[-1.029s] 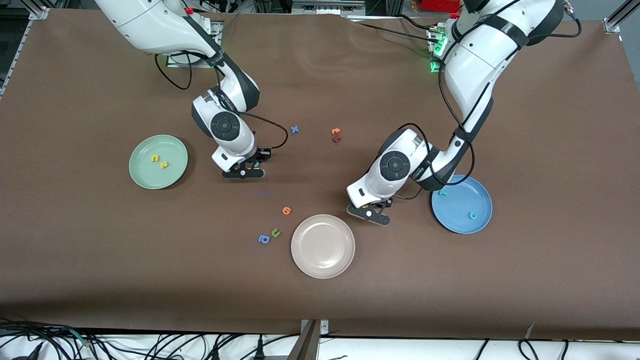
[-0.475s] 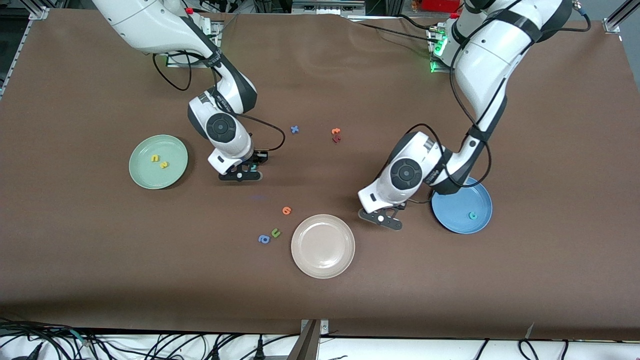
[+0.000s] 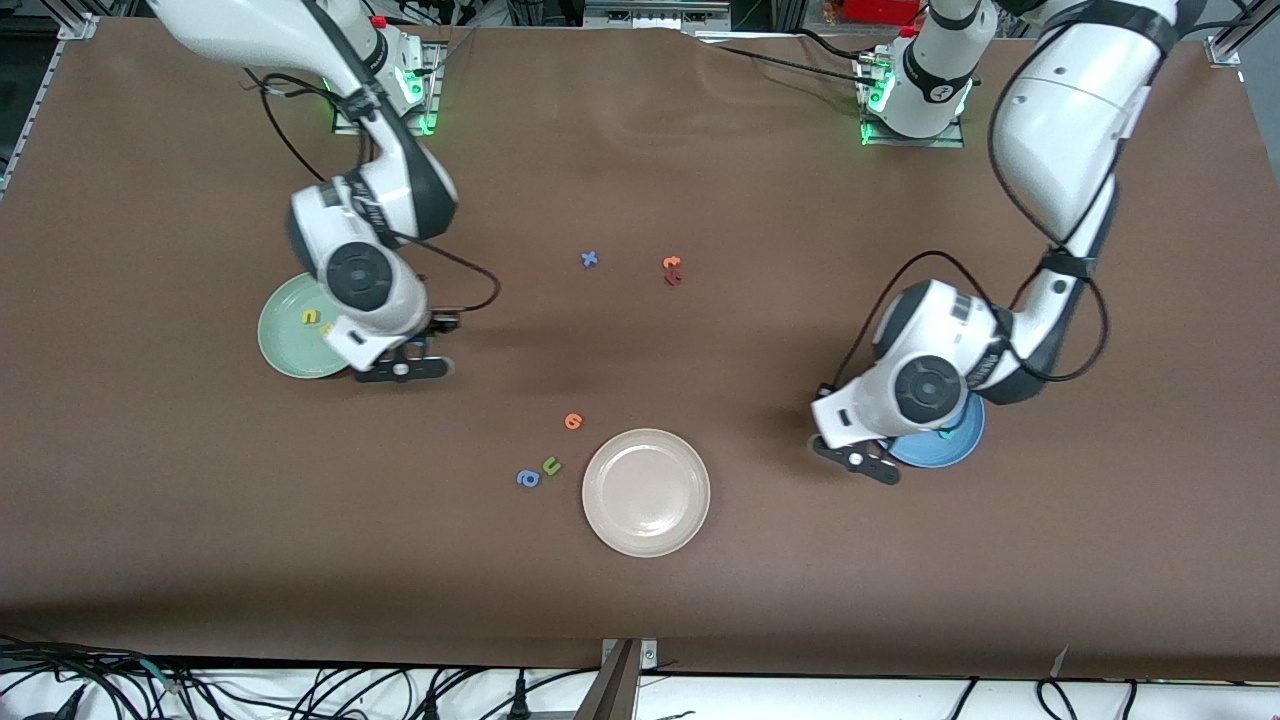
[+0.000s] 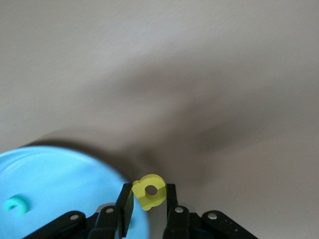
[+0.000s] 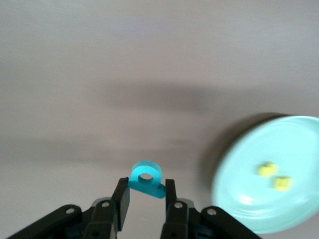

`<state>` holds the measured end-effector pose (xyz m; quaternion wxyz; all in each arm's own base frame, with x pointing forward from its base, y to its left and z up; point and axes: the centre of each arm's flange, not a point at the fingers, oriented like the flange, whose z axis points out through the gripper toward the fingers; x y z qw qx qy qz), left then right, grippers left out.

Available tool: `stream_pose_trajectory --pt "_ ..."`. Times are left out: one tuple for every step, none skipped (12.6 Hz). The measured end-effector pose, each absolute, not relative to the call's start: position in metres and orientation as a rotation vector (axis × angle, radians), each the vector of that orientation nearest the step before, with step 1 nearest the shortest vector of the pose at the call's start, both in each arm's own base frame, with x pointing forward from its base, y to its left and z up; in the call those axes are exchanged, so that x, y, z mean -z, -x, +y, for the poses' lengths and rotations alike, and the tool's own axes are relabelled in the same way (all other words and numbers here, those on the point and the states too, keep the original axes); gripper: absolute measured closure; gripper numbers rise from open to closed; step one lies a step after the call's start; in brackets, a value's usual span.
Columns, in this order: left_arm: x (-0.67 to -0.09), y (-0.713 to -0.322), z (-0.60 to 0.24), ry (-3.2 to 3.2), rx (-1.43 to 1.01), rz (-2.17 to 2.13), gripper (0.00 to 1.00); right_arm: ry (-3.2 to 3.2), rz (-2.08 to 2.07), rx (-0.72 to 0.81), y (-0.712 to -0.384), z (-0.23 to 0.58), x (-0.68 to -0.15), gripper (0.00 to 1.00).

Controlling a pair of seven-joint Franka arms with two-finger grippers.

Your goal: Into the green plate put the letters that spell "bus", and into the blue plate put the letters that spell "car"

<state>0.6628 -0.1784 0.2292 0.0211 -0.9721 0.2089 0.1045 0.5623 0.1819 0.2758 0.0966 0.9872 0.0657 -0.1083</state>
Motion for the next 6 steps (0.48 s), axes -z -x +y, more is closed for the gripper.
stream_pose_trajectory --pt "-0.230 -0.664 -0.158 2.980 -0.358 0.665 0.70 -2.905 0.217 0.363 -0.567 0.152 -0.280 0.67" --pt "-0.227 -0.664 -0.142 2.963 -0.385 0.674 0.70 -2.894 0.236 0.405 -0.571 0.121 -0.280 0.67" --pt "-0.222 -0.662 -0.132 2.944 -0.402 0.690 0.70 -2.902 0.244 0.454 -0.572 0.090 -0.276 0.67" --pt "-0.217 -0.659 -0.128 2.925 -0.416 0.698 0.69 -2.930 0.243 0.514 -0.567 0.062 -0.267 0.67" --pt "-0.214 -0.657 -0.128 2.920 -0.426 0.703 0.66 -2.963 0.246 0.572 -0.560 0.038 -0.257 0.67" --pt "-0.215 -0.657 -0.129 2.919 -0.425 0.707 0.65 -2.986 0.252 0.609 -0.552 0.020 -0.246 0.67"
